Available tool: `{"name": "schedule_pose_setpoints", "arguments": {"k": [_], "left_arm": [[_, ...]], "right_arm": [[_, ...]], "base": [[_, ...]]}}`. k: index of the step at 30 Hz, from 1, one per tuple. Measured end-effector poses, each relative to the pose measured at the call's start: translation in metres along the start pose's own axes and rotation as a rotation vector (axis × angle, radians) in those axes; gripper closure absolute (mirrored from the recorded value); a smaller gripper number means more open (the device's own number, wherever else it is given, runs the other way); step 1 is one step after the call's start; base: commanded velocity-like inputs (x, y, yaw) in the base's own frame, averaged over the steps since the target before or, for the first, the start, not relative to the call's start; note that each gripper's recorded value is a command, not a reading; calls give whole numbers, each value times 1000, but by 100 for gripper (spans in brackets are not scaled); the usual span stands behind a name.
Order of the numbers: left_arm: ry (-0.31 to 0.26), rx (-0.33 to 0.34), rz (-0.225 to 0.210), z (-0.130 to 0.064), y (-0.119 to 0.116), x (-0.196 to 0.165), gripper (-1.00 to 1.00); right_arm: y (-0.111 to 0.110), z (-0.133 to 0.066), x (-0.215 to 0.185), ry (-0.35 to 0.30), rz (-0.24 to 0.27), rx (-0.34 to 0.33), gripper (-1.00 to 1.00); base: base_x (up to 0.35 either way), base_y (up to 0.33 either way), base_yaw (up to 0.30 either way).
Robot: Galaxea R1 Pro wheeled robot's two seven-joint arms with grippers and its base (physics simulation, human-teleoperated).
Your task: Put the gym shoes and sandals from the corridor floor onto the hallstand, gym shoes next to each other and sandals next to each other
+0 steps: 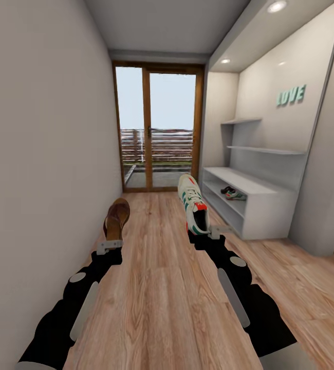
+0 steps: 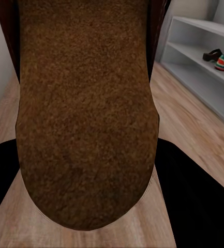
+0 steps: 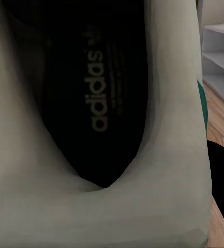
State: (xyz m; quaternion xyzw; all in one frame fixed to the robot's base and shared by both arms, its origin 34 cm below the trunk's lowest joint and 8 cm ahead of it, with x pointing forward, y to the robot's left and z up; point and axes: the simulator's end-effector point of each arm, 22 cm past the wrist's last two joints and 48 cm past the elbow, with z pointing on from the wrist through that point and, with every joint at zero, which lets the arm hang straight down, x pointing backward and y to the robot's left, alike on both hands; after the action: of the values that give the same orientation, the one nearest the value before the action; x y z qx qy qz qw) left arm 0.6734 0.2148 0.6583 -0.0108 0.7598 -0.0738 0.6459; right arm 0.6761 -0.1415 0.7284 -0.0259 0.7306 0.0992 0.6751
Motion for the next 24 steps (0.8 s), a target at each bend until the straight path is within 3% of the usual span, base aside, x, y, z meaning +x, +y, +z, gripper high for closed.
{"name": "schedule_pose_setpoints", "arguments": {"k": [24], "left_arm": [[0,0,0,0,0,0,100]], "right_arm": [[0,0,0,0,0,0,100]], "base": [[346,34,-4]]}}
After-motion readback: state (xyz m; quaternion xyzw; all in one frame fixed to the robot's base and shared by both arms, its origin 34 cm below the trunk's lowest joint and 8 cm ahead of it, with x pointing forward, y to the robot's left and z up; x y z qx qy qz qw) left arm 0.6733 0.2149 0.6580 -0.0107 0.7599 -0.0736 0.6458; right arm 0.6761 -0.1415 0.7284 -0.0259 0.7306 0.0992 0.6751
